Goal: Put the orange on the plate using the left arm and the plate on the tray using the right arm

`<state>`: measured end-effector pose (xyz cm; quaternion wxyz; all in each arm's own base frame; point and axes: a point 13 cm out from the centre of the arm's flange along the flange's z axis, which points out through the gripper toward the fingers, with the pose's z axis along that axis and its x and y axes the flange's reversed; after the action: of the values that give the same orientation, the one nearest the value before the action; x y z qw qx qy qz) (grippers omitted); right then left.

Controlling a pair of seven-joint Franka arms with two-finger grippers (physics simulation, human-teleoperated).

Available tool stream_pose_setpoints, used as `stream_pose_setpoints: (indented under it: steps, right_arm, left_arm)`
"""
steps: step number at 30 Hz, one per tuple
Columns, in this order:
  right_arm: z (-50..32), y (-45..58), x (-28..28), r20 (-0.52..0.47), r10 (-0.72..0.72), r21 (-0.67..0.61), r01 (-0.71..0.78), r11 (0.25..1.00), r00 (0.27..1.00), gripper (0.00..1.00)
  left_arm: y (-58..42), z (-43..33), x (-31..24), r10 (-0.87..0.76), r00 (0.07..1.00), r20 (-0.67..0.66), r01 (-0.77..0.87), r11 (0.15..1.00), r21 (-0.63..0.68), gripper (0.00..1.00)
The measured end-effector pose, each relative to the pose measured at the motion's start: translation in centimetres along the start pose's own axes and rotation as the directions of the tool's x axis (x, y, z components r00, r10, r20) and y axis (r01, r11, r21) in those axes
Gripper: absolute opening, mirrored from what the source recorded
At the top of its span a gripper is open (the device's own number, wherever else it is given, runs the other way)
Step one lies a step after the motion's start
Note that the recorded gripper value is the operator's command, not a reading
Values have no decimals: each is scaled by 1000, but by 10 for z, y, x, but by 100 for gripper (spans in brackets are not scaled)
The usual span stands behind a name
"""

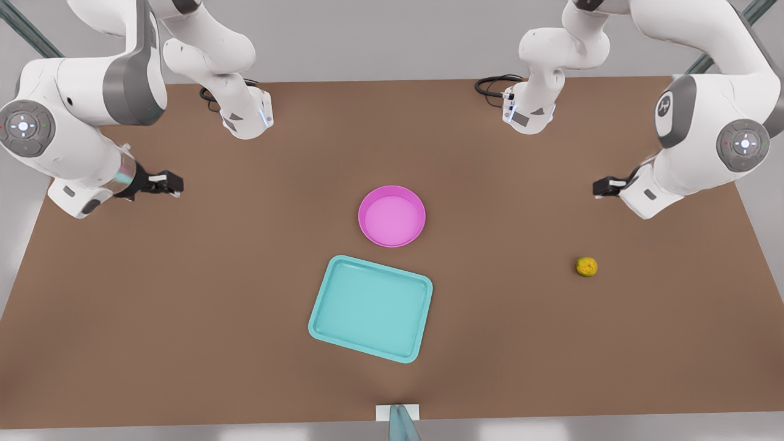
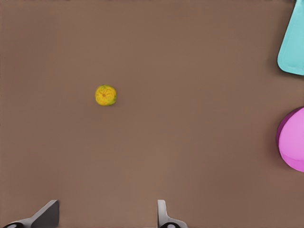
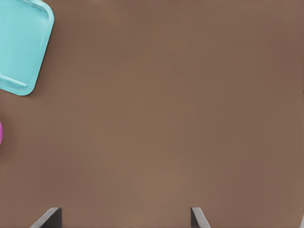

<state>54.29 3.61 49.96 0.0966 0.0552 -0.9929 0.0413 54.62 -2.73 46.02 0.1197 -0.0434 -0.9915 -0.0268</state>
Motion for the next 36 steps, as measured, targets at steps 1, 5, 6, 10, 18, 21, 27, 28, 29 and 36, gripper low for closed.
stream_pose_setpoints:
  steps: [1, 5, 6, 10, 18, 21, 27, 28, 29, 36]
  right_arm:
    - [-1, 0, -4, 13, -1, 0, 1, 1000, 1000, 100]
    - [-2, -1, -14, 48, -2, 1, 2, 1000, 999, 100]
    - [-2, -1, -16, 53, -3, 2, 2, 1000, 999, 100]
    - [-2, -1, -21, 66, -5, 2, 4, 1000, 998, 100]
    - [1, -1, -26, 71, -8, 2, 8, 1000, 997, 100]
    - [2, -1, -27, 71, -9, 2, 8, 1000, 997, 100]
    - [6, 0, -29, 64, -11, 1, 10, 1000, 998, 100]
    - [7, 0, -29, 63, -11, 1, 11, 1000, 998, 100]
    - [7, 0, -29, 62, -11, 1, 11, 1000, 998, 100]
    - [9, 0, -30, 60, -12, 1, 12, 1000, 998, 100]
  left_arm:
    - [1, 1, -3, -5, 1000, 6, 5, 1000, 0, 100]
    - [31, 105, -34, -70, 986, -149, 71, 997, 2, 100]
    - [42, 151, -38, -91, 977, -195, 93, 996, 2, 100]
    - [67, 295, -62, -130, 970, -205, 133, 991, 3, 100]
    - [87, 357, -111, -130, 992, -2, 130, 992, 0, 100]
    - [89, 370, -122, -122, 992, 30, 122, 993, -3, 100]
    - [99, 395, -136, -121, 990, 73, 122, 993, -7, 100]
    - [101, 395, -138, -121, 989, 82, 122, 993, -7, 100]
    - [102, 395, -140, -119, 989, 91, 121, 993, -8, 100]
    - [102, 404, -135, -109, 992, 71, 110, 994, -10, 100]
